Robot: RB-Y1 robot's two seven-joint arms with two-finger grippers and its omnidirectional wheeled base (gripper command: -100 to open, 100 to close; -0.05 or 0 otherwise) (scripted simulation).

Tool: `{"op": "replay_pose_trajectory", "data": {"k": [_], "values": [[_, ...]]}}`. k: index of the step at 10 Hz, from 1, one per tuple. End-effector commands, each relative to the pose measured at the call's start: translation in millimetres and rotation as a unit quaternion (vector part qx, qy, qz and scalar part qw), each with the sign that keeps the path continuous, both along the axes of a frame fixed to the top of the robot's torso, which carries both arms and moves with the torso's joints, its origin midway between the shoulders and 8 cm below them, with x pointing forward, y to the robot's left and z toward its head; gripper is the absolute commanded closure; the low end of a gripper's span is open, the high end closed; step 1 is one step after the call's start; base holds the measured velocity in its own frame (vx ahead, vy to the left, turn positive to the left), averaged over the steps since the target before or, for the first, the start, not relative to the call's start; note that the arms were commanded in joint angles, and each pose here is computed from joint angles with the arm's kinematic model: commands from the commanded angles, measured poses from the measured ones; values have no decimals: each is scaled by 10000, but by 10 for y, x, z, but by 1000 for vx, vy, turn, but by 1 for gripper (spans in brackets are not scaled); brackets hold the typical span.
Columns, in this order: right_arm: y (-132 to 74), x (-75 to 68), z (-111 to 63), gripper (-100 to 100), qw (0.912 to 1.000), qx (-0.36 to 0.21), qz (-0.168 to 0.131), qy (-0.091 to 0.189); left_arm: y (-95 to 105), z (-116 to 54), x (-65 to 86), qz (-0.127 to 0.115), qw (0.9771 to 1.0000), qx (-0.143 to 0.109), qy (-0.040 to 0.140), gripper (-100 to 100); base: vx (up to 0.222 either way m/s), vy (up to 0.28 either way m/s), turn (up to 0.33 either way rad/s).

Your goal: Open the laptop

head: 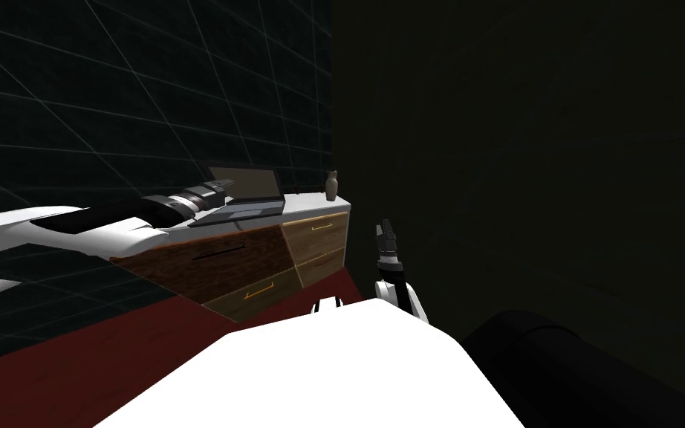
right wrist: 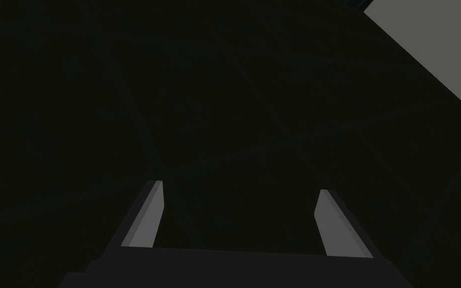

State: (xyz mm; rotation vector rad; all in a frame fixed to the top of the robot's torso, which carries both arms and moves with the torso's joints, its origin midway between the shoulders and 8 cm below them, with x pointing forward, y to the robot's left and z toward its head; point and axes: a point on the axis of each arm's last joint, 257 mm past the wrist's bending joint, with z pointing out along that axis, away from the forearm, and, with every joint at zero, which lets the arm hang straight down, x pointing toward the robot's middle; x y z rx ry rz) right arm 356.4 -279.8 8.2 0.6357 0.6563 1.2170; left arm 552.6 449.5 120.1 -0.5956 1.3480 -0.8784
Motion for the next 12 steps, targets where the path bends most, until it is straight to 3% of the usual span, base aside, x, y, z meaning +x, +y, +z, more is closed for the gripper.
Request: {"op": "replay_pose_trajectory", "data": {"k": [1,4,5,9,10,11,12], "values": [[0,0,0,0,10000,0,0,0,248,137,41,255,9996,-5,111,-100,48,33,-28],[0,0,0,0,10000,0,0,0,390,288,38,432,9989,55,167,-100,52,22,-33],[0,0,0,0,10000,0,0,0,526,395,31,601,9979,37,224,-100,62,30,-30],[-1,0,-1,0,10000,-1,-1,1,1029,712,-49,1245,9912,-159,431,-100,126,51,-24],[-1,-1,-1,0,10000,-1,-1,1,1028,739,-54,1253,9911,-123,424,-100,87,35,2],[0,0,0,0,10000,0,-1,0,1138,795,-84,1400,9889,-182,470,-100,71,34,3],[0,0,0,0,10000,0,0,0,1138,795,-84,1400,9889,-182,470,-100,59,27,0]]}}
